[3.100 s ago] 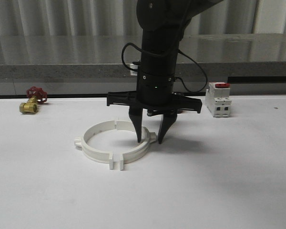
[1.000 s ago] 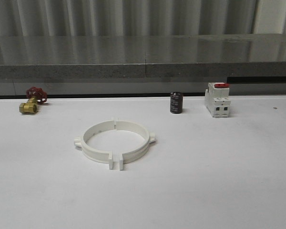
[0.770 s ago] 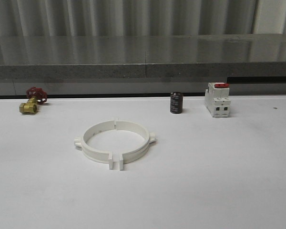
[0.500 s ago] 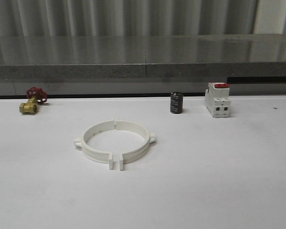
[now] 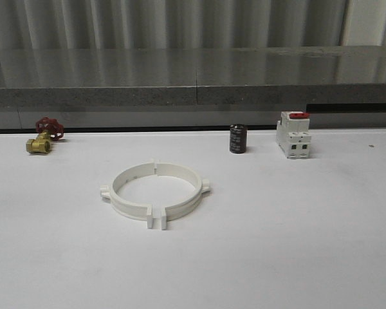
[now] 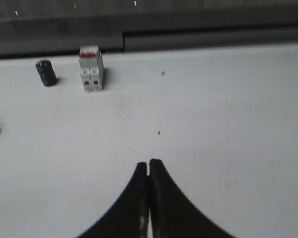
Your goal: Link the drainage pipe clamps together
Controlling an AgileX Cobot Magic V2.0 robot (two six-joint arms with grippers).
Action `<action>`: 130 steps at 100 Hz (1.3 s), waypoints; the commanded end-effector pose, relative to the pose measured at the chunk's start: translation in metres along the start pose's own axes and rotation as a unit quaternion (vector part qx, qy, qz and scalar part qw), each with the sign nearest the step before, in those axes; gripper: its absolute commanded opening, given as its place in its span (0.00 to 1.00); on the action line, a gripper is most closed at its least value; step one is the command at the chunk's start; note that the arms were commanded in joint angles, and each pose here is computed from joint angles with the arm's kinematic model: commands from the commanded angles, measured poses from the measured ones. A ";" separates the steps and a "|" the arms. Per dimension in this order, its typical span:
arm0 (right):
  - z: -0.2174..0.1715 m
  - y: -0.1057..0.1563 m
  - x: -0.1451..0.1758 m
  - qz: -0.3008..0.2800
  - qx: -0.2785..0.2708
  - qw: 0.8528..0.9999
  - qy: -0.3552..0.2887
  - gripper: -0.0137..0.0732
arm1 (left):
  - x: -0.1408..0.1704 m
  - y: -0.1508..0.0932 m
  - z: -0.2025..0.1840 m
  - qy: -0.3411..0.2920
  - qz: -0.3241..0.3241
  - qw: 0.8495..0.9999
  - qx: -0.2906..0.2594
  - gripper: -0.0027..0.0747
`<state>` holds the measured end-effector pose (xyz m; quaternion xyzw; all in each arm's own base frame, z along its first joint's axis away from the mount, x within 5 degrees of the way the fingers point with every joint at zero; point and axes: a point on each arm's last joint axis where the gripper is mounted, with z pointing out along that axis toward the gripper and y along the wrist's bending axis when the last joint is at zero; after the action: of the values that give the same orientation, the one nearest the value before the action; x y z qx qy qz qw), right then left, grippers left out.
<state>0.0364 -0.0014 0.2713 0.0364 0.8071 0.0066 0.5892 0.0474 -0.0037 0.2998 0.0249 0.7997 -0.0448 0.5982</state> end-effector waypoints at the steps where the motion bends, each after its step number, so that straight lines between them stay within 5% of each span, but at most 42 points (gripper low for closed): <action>1: -0.005 0.001 -0.020 -0.026 -0.001 0.992 -0.123 0.08 | -0.014 -0.001 -0.003 -0.046 -0.001 0.999 0.004 0.01; 40: 0.033 -0.002 0.037 -0.016 -0.010 0.957 -0.288 0.08 | -0.014 -0.001 -0.003 -0.046 -0.001 0.999 0.004 0.01; 68: 0.033 -0.002 0.048 -0.016 -0.012 0.973 -0.229 0.08 | -0.014 -0.001 -0.003 -0.047 -0.001 0.999 0.004 0.01; 130: 0.033 -0.002 0.048 -0.016 -0.012 0.973 -0.228 0.08 | -0.014 -0.001 -0.003 -0.047 -0.001 0.999 0.004 0.01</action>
<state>0.0567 -0.0016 0.2022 0.0202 0.6915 0.0007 0.7221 0.0472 -0.0037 0.2999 0.0249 0.7988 -0.0449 0.5995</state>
